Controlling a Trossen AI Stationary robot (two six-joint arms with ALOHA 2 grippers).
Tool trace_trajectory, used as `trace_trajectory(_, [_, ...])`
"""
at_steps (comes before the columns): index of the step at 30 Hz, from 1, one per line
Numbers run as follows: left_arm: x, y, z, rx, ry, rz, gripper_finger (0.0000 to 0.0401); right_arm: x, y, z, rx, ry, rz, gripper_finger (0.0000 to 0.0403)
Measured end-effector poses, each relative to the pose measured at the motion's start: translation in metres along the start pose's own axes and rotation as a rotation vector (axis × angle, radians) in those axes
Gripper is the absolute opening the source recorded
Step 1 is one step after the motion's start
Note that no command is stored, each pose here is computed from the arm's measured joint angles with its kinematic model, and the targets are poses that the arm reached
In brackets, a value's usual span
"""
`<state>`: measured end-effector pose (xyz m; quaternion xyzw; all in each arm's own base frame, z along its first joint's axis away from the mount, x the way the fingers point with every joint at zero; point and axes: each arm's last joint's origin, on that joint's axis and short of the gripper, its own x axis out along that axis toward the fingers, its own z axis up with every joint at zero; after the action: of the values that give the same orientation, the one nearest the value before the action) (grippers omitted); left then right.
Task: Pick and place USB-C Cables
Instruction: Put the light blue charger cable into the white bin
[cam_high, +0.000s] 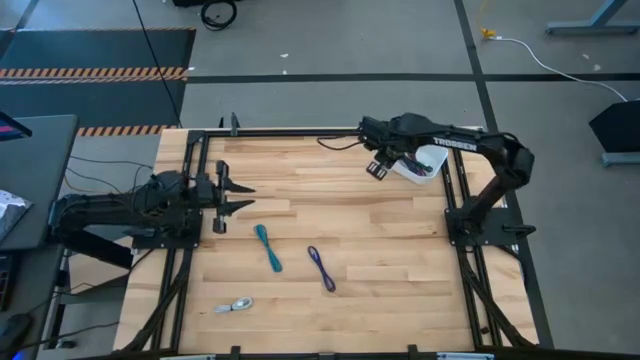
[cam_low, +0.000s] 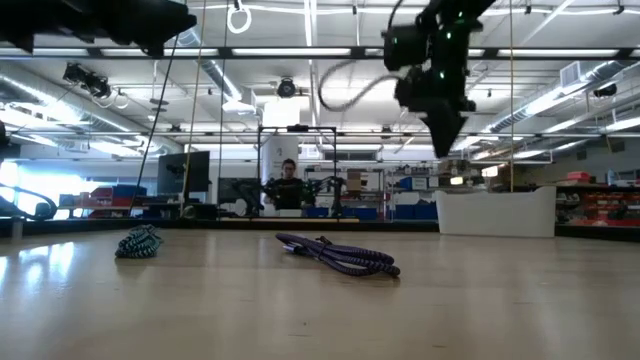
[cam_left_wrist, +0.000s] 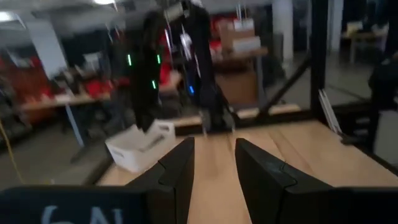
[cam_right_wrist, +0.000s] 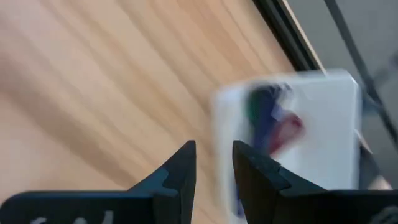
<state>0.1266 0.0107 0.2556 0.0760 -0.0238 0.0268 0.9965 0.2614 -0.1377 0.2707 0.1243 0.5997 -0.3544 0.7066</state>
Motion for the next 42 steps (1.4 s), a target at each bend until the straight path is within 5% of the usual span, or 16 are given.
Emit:
trace_trajectory(11, [0.051, -0.009, 0.023, 0.013, 0.300, -0.047, 0.0126, -0.058, 0.070, -0.002, -0.066, -0.426, 0.277, 0.0110])
trace_trajectory(22, [0.075, -0.021, 0.053, 0.055, 0.794, -0.110, 0.0126, -0.090, 0.101, 0.007, -0.139, -0.820, 0.168, 0.0110])
trace_trajectory(33, [0.098, -0.044, 0.012, 0.242, 1.217, -0.262, 0.0126, -0.090, 0.104, 0.005, -0.111, -0.796, 0.243, 0.0110])
trace_trajectory(42, [0.117, -0.070, -0.024, 0.435, 1.355, -0.384, 0.0138, -0.093, 0.116, -0.006, -0.141, -0.753, 0.315, 0.0111])
